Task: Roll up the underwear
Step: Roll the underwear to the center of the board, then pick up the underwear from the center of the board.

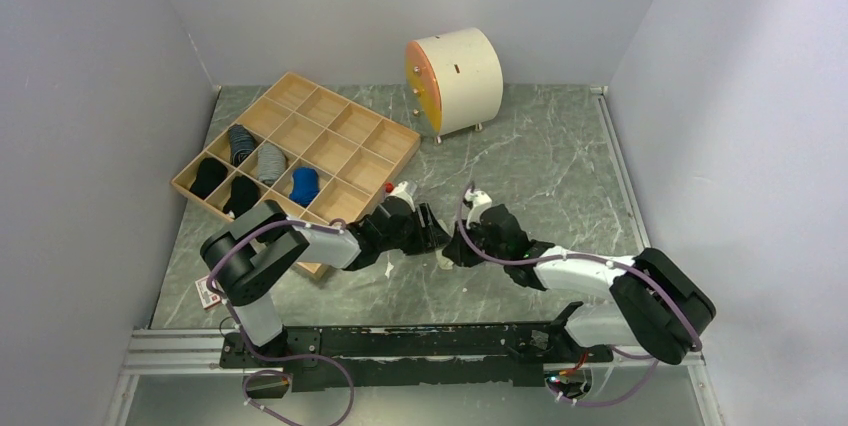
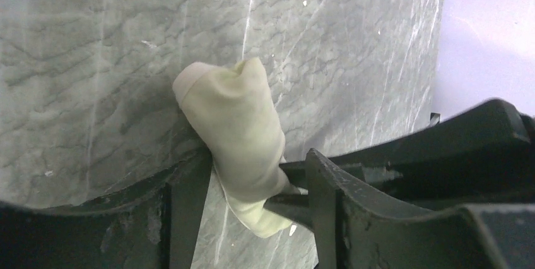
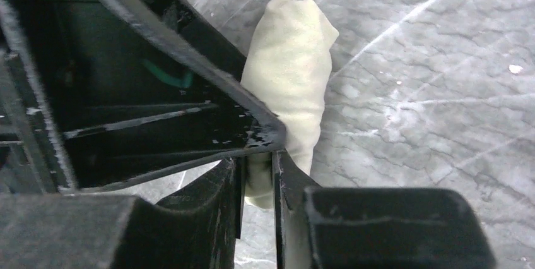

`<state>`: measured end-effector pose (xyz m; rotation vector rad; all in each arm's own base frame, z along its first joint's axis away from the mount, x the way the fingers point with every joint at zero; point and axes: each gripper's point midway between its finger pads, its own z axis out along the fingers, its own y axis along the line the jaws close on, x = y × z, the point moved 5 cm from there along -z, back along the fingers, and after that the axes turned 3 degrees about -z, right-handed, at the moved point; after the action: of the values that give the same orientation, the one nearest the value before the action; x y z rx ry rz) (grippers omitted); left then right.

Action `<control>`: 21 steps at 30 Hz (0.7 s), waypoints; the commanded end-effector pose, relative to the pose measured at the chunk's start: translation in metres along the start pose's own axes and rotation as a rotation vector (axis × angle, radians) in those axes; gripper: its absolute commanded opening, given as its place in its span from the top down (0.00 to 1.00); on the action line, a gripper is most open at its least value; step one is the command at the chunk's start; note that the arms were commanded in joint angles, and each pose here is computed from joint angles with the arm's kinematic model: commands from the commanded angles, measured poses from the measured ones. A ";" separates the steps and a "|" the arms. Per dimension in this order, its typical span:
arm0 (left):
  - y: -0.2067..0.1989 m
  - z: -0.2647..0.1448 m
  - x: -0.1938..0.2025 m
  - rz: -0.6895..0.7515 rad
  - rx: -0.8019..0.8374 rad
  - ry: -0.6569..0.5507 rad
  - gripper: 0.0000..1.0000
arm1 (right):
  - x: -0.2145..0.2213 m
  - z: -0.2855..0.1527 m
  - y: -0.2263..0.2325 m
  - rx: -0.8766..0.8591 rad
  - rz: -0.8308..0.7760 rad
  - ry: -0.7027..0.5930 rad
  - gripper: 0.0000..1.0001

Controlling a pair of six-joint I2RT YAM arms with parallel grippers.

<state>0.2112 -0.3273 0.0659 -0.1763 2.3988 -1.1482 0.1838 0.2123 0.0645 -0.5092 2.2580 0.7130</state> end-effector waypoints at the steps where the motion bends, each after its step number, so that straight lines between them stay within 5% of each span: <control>1: 0.017 -0.001 0.011 0.020 -0.090 0.044 0.35 | 0.011 -0.003 -0.014 -0.042 0.111 -0.032 0.79; 11: 0.020 0.016 0.017 0.042 -0.107 0.094 0.34 | 0.014 -0.008 -0.026 -0.111 0.202 -0.059 0.78; 15: 0.023 0.021 0.023 0.061 -0.132 0.108 0.40 | 0.011 -0.009 -0.026 -0.115 0.197 -0.075 0.75; 21: 0.031 0.024 0.026 0.085 -0.176 0.112 0.63 | 0.005 -0.015 -0.018 -0.170 0.183 -0.099 0.60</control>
<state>0.2222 -0.3490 0.0600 -0.1152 2.4106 -1.1224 0.1862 0.1888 0.0583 -0.3180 2.2134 0.9777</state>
